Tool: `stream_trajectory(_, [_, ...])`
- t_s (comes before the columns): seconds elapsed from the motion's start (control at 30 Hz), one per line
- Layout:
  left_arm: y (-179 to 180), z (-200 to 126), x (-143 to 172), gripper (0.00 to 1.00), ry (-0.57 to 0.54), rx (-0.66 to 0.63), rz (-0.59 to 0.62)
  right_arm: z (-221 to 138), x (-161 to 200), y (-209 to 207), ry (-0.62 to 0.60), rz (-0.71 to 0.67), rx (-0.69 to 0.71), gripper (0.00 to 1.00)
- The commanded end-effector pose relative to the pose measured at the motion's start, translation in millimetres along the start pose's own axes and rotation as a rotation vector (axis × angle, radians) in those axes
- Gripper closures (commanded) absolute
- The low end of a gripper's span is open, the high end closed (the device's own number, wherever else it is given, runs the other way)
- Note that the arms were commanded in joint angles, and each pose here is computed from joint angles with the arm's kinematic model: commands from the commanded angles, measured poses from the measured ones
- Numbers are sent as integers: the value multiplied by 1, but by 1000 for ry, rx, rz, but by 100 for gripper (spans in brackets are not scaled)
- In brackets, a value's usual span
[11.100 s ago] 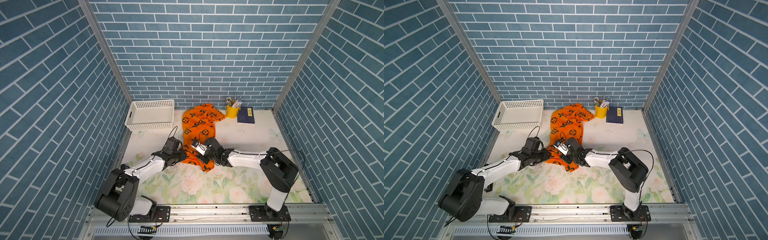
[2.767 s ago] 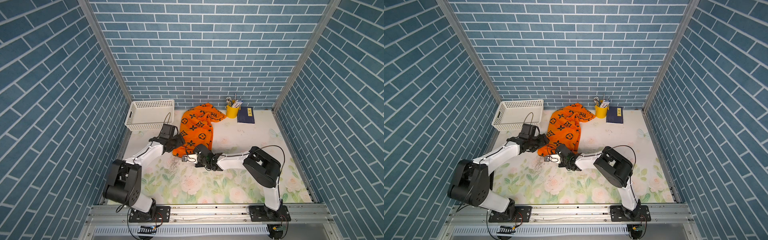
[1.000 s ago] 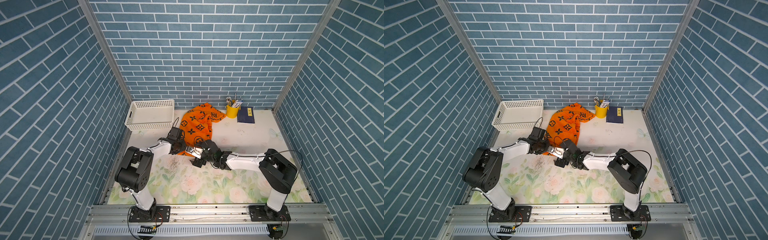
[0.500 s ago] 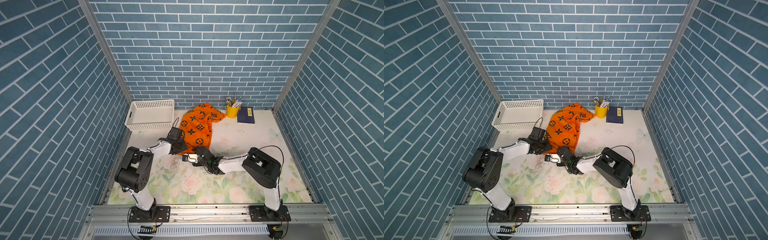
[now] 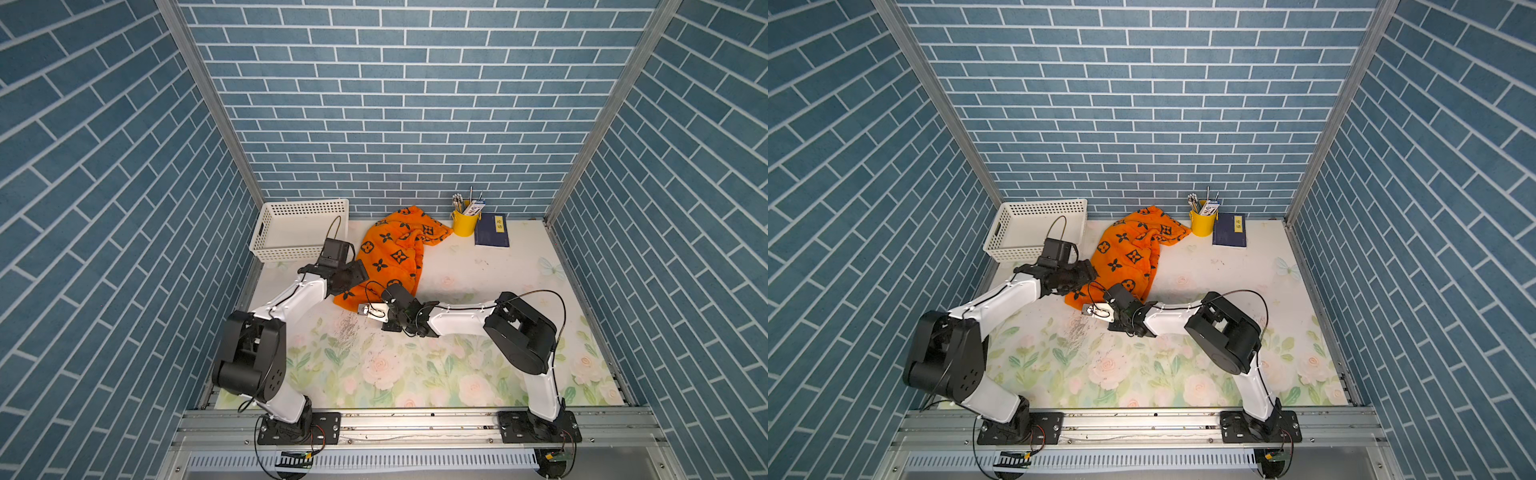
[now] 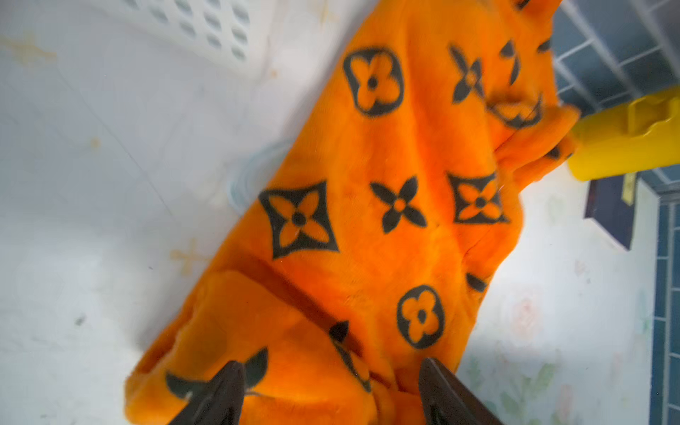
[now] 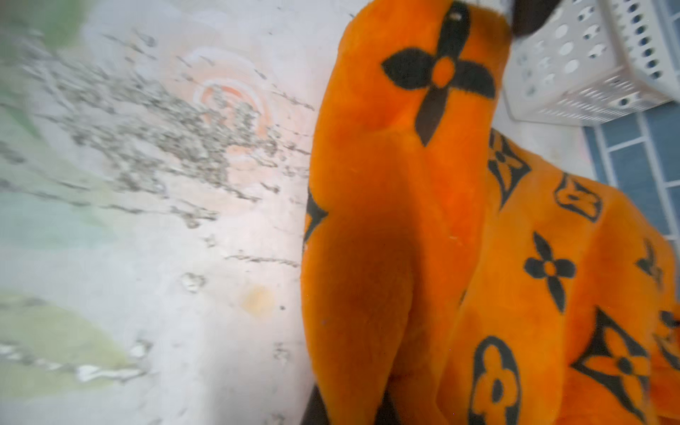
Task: Roll up the pillowcase
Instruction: Roll the pillowcase at the center of the board.
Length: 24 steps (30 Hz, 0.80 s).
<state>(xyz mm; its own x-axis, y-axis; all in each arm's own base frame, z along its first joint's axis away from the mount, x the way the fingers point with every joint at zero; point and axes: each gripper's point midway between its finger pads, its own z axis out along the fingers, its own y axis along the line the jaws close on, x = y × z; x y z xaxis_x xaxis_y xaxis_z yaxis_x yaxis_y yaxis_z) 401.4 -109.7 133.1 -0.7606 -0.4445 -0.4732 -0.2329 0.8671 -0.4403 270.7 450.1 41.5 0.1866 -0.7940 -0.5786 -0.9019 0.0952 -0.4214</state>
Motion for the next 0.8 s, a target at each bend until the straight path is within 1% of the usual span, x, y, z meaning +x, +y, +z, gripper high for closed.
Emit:
stream_trajectory(0.0, [18,-23,-8,20,-5,-36,-6,-16,-13,34,-24,173,-214,100])
stream_trajectory(0.1, [28,-35,-10,20,-22,-42,-23,-24,-22,45,-52,268,-298,100])
stream_trajectory(0.27, [34,-45,5,22,-15,-29,-27,-23,-29,59,-83,470,-498,100])
stream_trajectory(0.37, [39,-49,16,26,-8,-23,-30,-17,-22,55,-78,579,-587,100])
stream_trajectory(0.5, [45,-48,35,32,11,-11,-34,-8,-6,37,-80,755,-705,100])
stream_trajectory(0.57, [45,-44,45,34,25,-5,-33,-9,-1,27,-96,810,-733,100])
stream_trajectory(0.6, [45,-41,50,36,34,-1,-31,-2,9,29,-82,844,-750,100])
stream_trajectory(0.77, [29,-25,64,39,58,27,-8,2,24,20,-85,993,-806,100])
